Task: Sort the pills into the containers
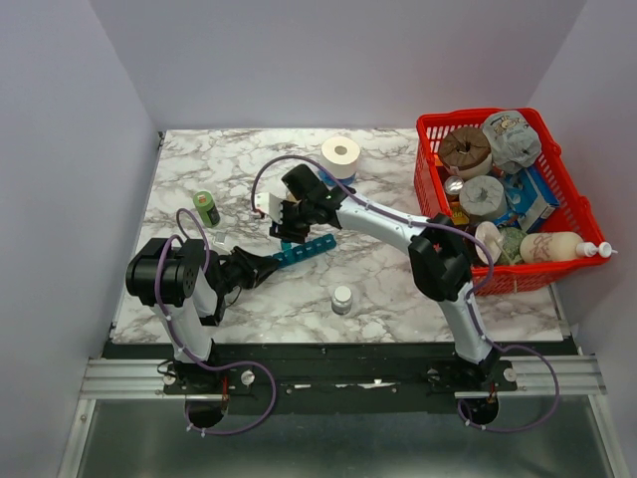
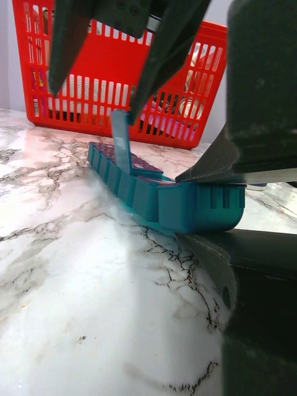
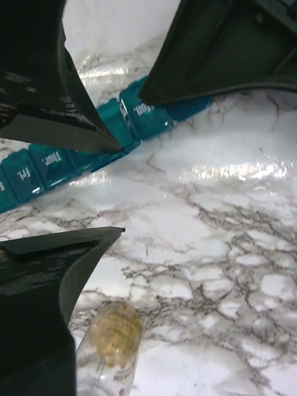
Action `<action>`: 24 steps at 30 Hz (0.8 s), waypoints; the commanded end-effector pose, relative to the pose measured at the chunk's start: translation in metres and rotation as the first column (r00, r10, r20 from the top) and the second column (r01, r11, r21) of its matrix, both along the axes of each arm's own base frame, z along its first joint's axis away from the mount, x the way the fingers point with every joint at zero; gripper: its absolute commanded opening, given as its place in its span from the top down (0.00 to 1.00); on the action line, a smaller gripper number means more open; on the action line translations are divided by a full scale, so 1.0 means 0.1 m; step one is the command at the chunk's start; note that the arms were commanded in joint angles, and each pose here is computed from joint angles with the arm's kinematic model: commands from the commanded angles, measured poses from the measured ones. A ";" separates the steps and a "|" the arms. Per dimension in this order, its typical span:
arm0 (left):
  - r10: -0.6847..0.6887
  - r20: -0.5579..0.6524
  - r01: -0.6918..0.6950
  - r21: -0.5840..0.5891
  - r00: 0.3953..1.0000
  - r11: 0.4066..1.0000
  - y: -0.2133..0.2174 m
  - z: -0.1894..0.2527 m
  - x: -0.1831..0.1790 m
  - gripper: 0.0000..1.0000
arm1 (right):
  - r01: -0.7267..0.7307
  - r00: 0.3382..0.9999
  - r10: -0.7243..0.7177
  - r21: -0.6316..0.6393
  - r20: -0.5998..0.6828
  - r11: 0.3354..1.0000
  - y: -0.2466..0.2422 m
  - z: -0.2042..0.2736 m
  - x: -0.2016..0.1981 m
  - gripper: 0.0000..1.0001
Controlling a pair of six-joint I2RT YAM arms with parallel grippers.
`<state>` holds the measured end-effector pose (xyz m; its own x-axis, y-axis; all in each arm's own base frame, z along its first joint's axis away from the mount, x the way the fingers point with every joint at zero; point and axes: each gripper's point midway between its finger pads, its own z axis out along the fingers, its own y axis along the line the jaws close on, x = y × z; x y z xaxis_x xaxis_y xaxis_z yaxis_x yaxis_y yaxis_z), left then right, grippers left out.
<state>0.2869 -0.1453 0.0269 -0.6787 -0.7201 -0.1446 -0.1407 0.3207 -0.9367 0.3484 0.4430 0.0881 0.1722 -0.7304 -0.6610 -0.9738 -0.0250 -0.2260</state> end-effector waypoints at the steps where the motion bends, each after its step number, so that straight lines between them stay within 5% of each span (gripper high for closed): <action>1: 0.021 -0.140 -0.010 0.082 0.990 0.997 0.08 -0.40 -0.22 1.00 | 0.078 0.994 -0.082 0.043 0.076 0.996 0.01 0.14 0.24 0.42; 15: 0.021 -0.143 -0.010 0.079 0.990 0.997 0.08 -0.40 -0.22 1.00 | 0.134 0.991 -0.134 0.009 0.026 0.991 0.06 -0.26 0.32 0.43; 24: 0.021 -0.146 -0.009 0.079 0.989 0.997 0.08 -0.41 -0.22 1.00 | 0.162 0.986 -0.165 0.142 0.006 0.977 0.13 0.40 0.37 0.39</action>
<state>0.2880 -0.1454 0.0276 -0.6785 -0.7198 -0.1470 -0.1371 0.3207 -0.9372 0.3790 0.4463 0.0740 0.0580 -0.7279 -0.6832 -0.9665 0.1305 -0.2210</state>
